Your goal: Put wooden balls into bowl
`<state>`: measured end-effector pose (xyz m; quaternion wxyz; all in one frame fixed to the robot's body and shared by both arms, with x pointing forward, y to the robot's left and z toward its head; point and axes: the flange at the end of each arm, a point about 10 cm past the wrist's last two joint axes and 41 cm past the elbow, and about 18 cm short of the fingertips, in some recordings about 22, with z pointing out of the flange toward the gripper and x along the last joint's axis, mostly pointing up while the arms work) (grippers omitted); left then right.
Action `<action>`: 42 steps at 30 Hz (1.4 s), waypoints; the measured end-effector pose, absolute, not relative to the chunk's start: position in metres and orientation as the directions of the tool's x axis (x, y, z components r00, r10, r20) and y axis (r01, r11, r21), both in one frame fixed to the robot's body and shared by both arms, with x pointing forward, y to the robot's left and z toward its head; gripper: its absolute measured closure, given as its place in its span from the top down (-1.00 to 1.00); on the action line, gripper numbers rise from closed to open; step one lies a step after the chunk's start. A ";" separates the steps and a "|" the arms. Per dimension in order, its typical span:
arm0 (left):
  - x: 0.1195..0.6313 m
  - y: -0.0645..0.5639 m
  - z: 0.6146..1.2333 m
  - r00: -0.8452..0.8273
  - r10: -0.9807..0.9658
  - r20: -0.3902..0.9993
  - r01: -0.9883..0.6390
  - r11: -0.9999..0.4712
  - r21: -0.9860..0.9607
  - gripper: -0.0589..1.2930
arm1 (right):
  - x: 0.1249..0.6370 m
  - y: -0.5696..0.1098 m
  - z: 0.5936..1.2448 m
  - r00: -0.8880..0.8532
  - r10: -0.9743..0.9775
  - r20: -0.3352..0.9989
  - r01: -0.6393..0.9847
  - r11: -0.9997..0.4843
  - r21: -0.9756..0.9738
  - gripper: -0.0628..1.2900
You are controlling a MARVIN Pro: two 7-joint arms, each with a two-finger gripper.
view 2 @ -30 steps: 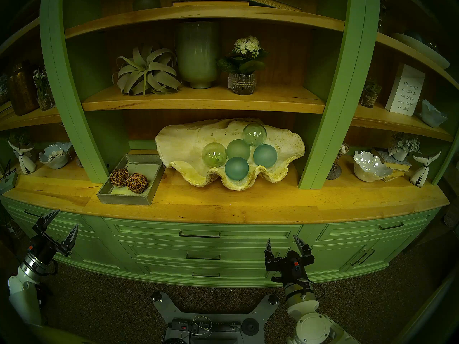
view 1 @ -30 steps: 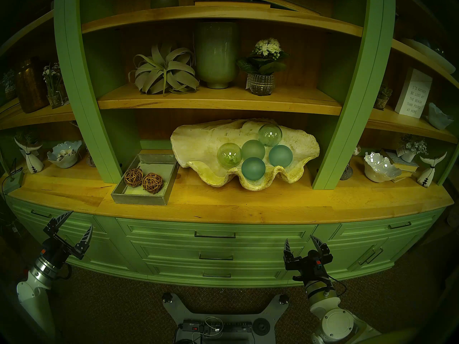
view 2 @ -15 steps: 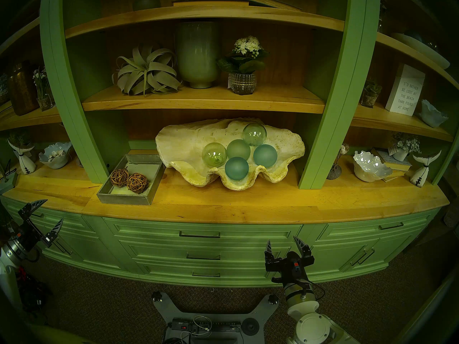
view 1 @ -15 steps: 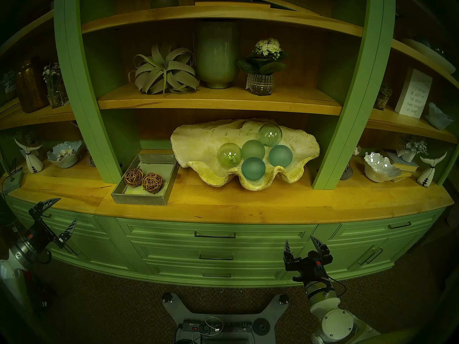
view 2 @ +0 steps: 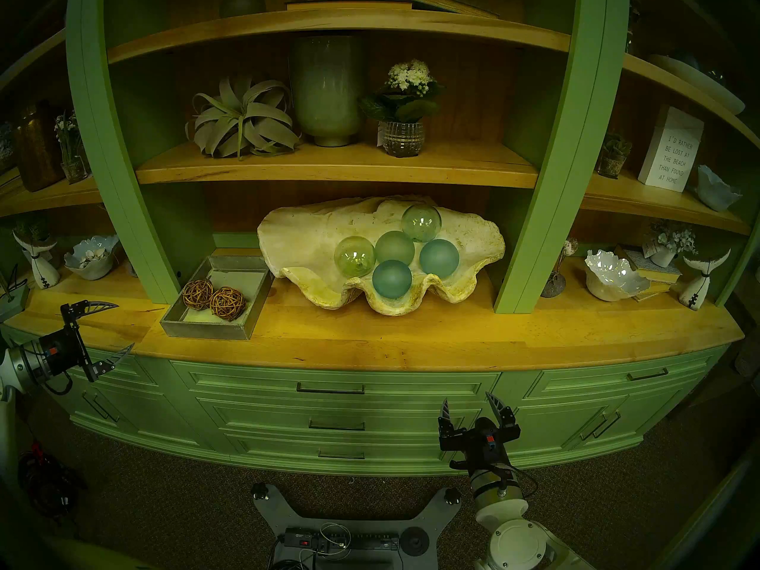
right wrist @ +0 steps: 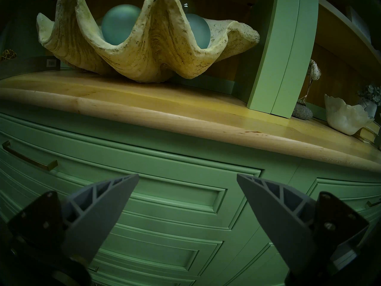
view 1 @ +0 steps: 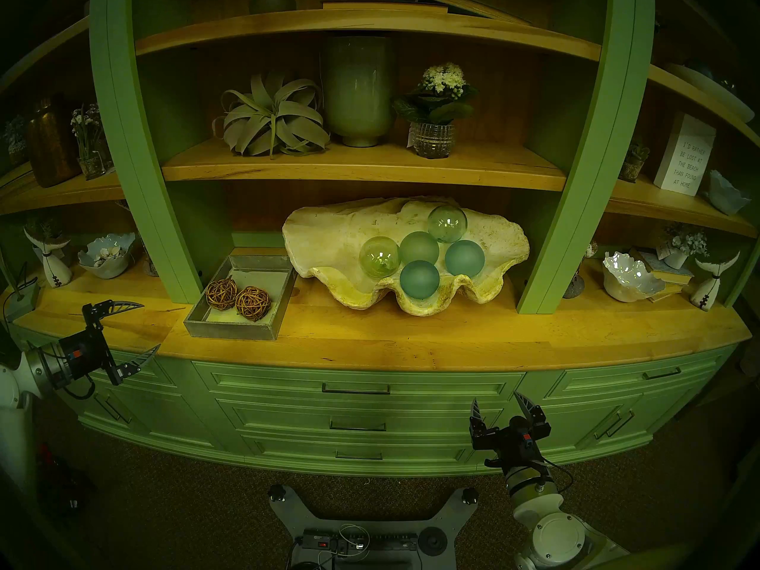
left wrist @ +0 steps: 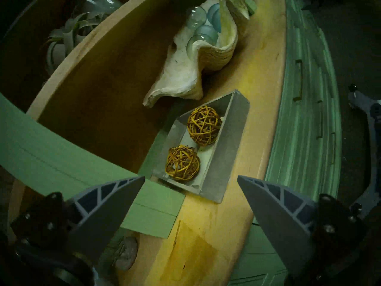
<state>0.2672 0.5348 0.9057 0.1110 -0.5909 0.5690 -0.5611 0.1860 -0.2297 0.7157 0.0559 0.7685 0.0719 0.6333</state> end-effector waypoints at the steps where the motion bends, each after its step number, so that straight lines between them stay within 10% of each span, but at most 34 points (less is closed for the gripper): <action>1: 0.270 0.533 0.908 -0.279 -0.798 0.534 -0.553 -0.321 -0.769 0.88 | 0.186 -0.230 0.716 0.188 0.181 0.965 0.040 -0.983 0.177 0.92; 42: 0.369 0.467 1.031 -0.290 -0.839 0.461 -0.757 -0.094 -0.647 0.88 | 0.185 -0.230 0.714 0.191 0.182 0.965 0.040 -0.983 0.177 0.92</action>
